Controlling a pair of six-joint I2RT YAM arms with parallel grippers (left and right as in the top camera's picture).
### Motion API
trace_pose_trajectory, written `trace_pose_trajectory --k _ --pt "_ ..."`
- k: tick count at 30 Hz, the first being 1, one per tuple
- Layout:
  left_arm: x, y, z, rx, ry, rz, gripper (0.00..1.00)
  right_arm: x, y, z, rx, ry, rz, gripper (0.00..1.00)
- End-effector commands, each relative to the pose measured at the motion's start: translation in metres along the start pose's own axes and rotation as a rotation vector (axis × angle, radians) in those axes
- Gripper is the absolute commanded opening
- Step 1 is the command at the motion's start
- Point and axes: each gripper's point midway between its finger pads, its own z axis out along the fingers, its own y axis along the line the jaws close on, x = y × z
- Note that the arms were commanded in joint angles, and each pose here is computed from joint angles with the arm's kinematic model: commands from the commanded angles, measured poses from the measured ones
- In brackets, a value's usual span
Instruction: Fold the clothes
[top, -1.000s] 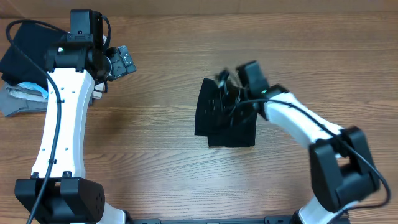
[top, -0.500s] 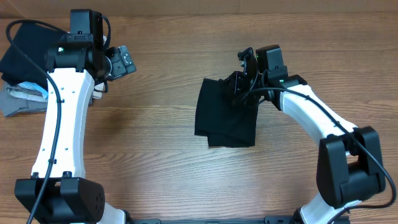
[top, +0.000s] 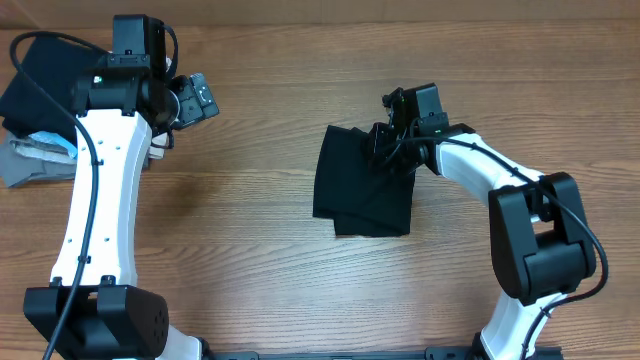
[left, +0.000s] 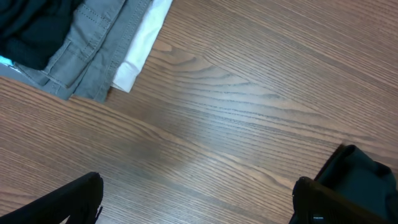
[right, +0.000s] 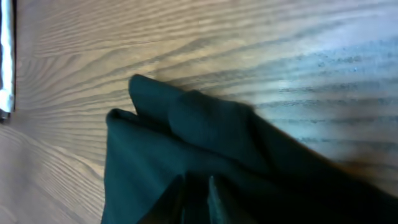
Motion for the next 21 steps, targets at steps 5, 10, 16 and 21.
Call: trace_pose_trajectory --k 5,10,16,21 --pt "-0.003 0.003 0.002 -0.016 -0.007 -0.018 1.0 -0.083 0.018 -0.088 -0.082 -0.212 -0.005 0.36" --pt "-0.003 0.003 0.002 -0.016 -0.007 -0.017 1.0 -0.101 -0.023 -0.17 0.066 -0.277 0.13 0.73" --pt "-0.003 0.003 0.002 -0.016 -0.007 -0.018 1.0 -0.06 -0.117 -0.236 0.293 -0.232 0.415 1.0" --pt "-0.005 0.002 0.002 -0.011 -0.015 -0.018 1.0 -0.04 -0.155 -0.259 0.34 -0.217 0.55 1.0"
